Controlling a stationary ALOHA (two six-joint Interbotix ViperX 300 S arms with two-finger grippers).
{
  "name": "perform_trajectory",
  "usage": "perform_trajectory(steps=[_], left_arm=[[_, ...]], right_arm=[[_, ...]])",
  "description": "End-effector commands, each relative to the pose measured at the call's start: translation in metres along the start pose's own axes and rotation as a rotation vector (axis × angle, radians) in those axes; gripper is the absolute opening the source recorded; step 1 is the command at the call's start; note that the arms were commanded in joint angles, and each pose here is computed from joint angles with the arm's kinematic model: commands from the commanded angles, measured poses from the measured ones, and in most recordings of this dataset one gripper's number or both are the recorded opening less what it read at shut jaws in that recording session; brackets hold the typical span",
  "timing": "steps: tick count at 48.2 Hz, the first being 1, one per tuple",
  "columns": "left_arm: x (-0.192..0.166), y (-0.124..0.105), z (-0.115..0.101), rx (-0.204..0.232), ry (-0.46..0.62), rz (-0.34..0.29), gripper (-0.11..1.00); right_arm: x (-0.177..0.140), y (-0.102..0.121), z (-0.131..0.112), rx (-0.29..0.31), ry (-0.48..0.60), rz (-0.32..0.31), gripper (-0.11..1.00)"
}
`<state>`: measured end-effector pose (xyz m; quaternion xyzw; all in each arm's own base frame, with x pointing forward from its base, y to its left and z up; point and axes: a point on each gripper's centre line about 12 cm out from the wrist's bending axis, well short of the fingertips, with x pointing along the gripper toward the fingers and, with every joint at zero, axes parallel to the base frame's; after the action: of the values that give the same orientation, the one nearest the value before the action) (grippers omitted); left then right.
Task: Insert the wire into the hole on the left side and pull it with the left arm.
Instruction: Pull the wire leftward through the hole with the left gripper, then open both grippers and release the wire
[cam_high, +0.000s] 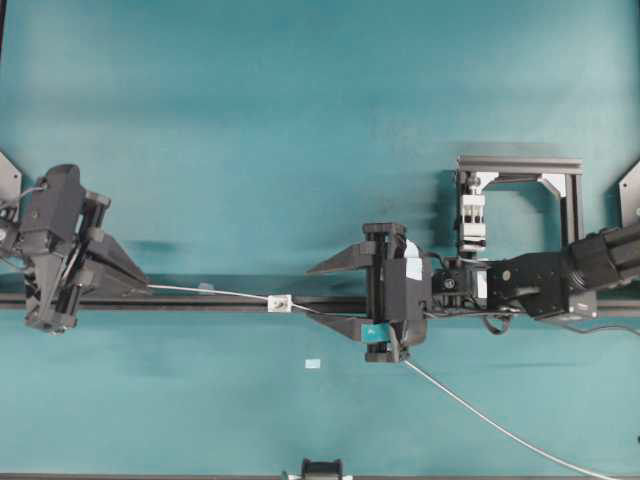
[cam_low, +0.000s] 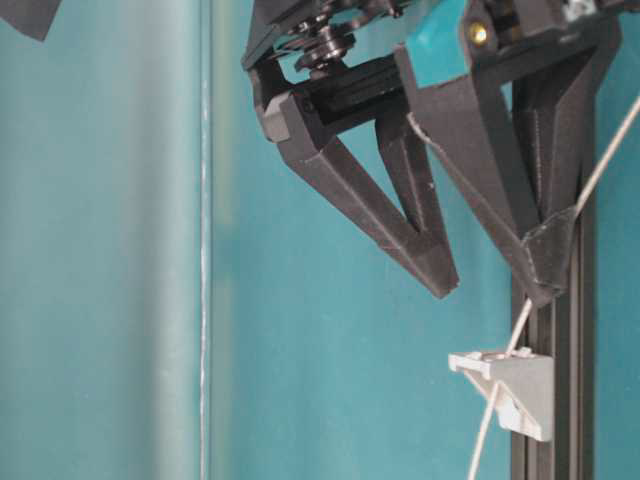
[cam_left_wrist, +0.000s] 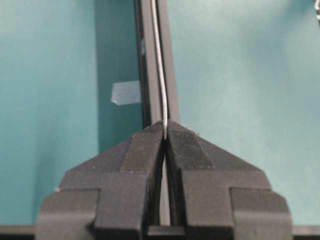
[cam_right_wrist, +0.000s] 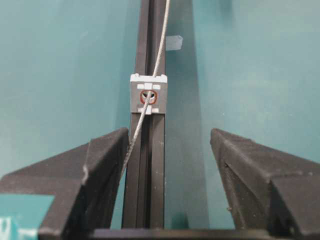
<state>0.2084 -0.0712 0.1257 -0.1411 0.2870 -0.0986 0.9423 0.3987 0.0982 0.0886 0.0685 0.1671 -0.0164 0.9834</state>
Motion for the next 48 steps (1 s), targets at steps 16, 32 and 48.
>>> perform_trajectory(steps=[16,32,48], left_arm=[[0.000,0.012,0.010,-0.029,-0.041,0.044,0.24],[-0.002,0.021,0.019,-0.035,-0.085,0.078,0.82],[-0.007,0.032,0.031,0.053,-0.155,0.121,0.82]], right_arm=[[-0.003,0.004,0.016,0.008,-0.044,0.014,0.74],[-0.004,-0.004,0.019,0.012,-0.050,-0.005,0.74],[-0.022,-0.026,0.037,0.030,-0.083,-0.044,0.74]])
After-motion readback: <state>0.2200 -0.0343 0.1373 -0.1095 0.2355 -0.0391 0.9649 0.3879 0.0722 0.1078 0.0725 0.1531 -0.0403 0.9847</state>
